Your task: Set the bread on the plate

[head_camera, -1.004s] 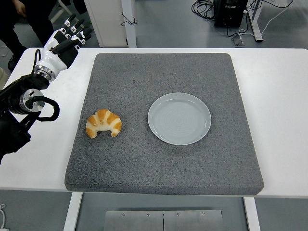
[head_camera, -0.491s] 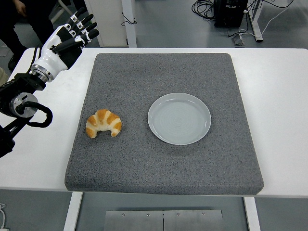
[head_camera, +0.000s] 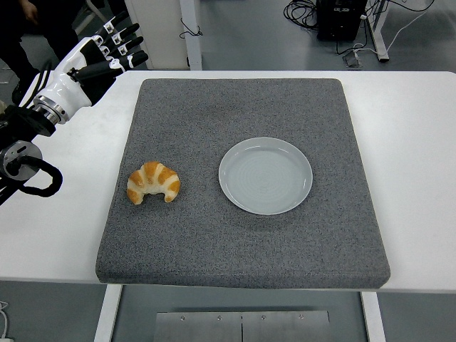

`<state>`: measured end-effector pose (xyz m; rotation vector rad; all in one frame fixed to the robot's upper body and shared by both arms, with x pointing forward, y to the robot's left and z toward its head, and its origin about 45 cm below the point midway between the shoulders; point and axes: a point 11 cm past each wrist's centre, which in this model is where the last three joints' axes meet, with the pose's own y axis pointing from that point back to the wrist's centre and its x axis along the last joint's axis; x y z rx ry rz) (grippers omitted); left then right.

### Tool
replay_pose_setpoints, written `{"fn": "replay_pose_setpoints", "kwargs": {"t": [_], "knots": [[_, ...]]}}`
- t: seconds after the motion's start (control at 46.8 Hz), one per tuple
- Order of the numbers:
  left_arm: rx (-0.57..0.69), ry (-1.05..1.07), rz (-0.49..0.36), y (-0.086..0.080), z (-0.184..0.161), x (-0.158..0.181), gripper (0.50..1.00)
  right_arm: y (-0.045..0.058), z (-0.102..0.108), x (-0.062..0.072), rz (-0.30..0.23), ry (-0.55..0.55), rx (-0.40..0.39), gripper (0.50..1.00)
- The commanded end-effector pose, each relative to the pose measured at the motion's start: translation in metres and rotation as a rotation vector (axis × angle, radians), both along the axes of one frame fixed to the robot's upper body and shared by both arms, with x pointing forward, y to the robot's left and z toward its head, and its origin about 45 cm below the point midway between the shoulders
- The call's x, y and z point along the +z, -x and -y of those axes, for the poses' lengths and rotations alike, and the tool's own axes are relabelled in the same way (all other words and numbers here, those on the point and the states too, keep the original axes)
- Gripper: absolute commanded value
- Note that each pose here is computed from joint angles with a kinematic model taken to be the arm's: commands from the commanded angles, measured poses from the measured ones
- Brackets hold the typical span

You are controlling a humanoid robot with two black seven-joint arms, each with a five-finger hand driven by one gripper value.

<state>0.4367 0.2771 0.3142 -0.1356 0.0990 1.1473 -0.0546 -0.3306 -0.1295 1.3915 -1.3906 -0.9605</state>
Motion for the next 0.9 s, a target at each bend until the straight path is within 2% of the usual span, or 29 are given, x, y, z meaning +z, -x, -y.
{"fn": "replay_pose_setpoints", "kwargs": {"t": [0.0,0.15,0.321,0.47,0.556,0.684,0.876], "knots": [[0.001,-0.078,0.036,0.002,0.003,0.002,0.980,0.000,0.000,0.000,0.000,0.000,0.000,1.000],[-0.004,-0.231,0.103,0.008,0.009,0.000,0.980,0.000,0.000,0.000,0.000,-0.001,0.000,1.000],[-0.029,-0.388,0.176,0.026,0.013,0.000,0.980,0.000,0.000,0.000,0.000,0.000,0.000,1.000],[-0.042,-0.508,0.146,0.037,0.010,-0.011,0.980,0.000,0.000,0.000,0.001,0.000,0.000,1.000],[-0.008,-0.620,0.125,0.041,0.002,-0.017,0.980,0.000,0.000,0.000,0.000,-0.001,0.000,1.000],[-0.013,-0.772,0.168,0.047,-0.003,-0.019,0.980,0.000,0.000,0.000,0.000,0.000,0.000,1.000],[-0.086,-0.893,0.209,0.066,-0.002,-0.031,0.980,0.000,-0.001,0.000,0.000,-0.003,-0.001,1.000]]}}
